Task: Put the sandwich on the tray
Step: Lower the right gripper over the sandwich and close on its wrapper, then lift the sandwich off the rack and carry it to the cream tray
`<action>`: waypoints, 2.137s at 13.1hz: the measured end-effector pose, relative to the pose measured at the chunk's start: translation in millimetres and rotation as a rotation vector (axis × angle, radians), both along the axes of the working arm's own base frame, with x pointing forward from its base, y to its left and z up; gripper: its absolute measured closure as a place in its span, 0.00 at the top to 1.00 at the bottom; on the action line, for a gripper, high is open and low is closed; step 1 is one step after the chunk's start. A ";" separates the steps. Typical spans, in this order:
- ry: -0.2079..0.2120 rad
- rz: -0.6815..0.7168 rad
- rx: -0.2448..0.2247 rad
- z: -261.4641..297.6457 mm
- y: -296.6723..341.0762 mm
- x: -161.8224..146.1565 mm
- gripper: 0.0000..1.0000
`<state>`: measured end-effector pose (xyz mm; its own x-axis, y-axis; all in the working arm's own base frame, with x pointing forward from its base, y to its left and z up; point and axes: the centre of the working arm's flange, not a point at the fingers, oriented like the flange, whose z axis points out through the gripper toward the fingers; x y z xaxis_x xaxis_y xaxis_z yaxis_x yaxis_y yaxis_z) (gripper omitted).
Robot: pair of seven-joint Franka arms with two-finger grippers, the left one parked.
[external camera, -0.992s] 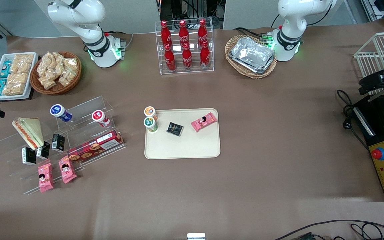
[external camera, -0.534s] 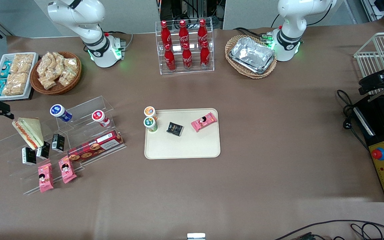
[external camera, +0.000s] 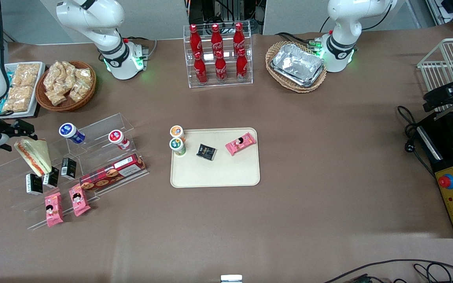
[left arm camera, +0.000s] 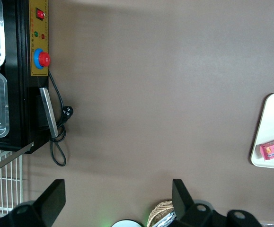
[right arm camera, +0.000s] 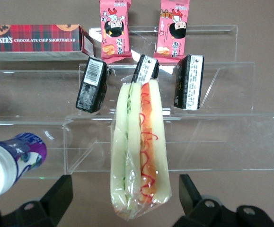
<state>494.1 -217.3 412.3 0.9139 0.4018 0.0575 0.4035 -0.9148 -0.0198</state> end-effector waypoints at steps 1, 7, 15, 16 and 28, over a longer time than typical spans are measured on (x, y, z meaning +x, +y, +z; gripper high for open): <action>-0.006 0.002 -0.002 -3.4 -0.6 -2.5 1.00; -0.042 0.011 -0.024 -25.7 0.5 -8.4 1.00; -0.045 0.016 -0.032 -34.7 -1.4 -9.0 0.57; -0.047 0.013 -0.033 -33.9 -2.8 -9.5 0.45; 0.032 -0.446 0.066 72.7 46.2 13.2 0.20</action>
<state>507.3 -171.1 485.0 0.9986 -0.0357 0.0386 -0.0321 -0.9954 -0.0900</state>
